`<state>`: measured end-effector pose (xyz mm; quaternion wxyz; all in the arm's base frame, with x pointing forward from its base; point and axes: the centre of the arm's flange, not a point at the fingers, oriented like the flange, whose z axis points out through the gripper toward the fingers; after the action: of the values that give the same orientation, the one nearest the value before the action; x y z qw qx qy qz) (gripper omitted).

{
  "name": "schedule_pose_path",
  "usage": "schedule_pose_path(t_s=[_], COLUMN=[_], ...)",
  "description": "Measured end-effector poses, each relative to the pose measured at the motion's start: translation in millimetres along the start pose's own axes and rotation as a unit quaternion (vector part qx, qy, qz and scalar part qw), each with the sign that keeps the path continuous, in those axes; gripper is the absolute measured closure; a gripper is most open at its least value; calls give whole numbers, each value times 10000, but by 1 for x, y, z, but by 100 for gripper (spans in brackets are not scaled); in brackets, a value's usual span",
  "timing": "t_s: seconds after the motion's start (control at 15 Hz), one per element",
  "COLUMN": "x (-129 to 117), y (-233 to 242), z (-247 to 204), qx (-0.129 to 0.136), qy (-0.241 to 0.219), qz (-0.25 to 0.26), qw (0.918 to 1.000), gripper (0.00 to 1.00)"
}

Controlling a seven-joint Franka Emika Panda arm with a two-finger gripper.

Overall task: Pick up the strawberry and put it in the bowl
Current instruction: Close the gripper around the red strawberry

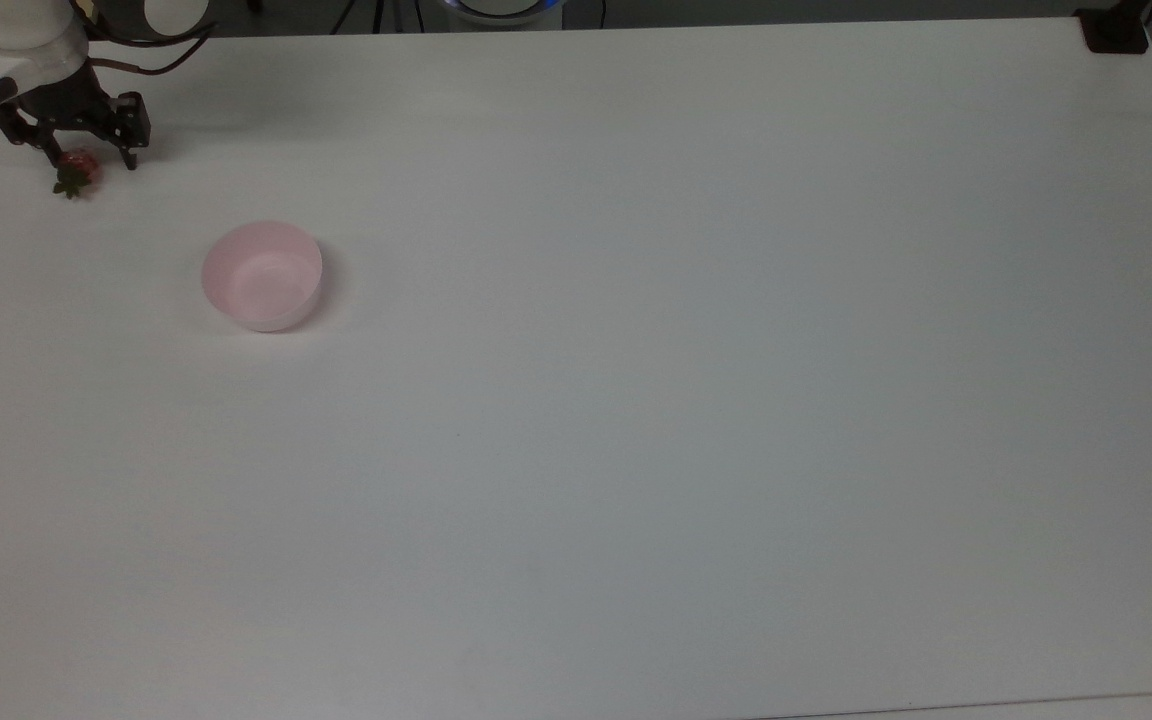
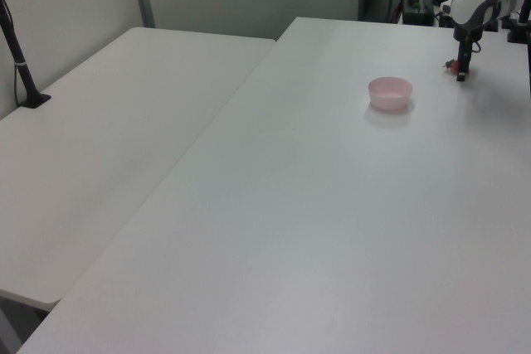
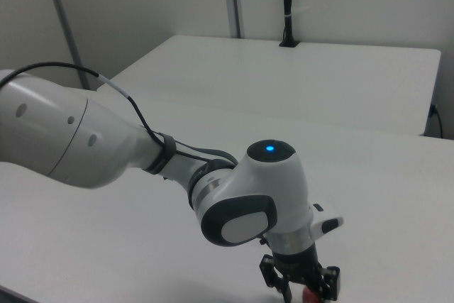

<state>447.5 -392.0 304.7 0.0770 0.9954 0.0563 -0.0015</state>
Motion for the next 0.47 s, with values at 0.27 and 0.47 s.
schedule_pose_path(t_s=[0.27,0.47], x=[1,4], y=[1,-1], z=[-3,-3], qx=[81,87], qy=[136,145], qz=[177,155], qw=[9997,9997], gripper=[59,60])
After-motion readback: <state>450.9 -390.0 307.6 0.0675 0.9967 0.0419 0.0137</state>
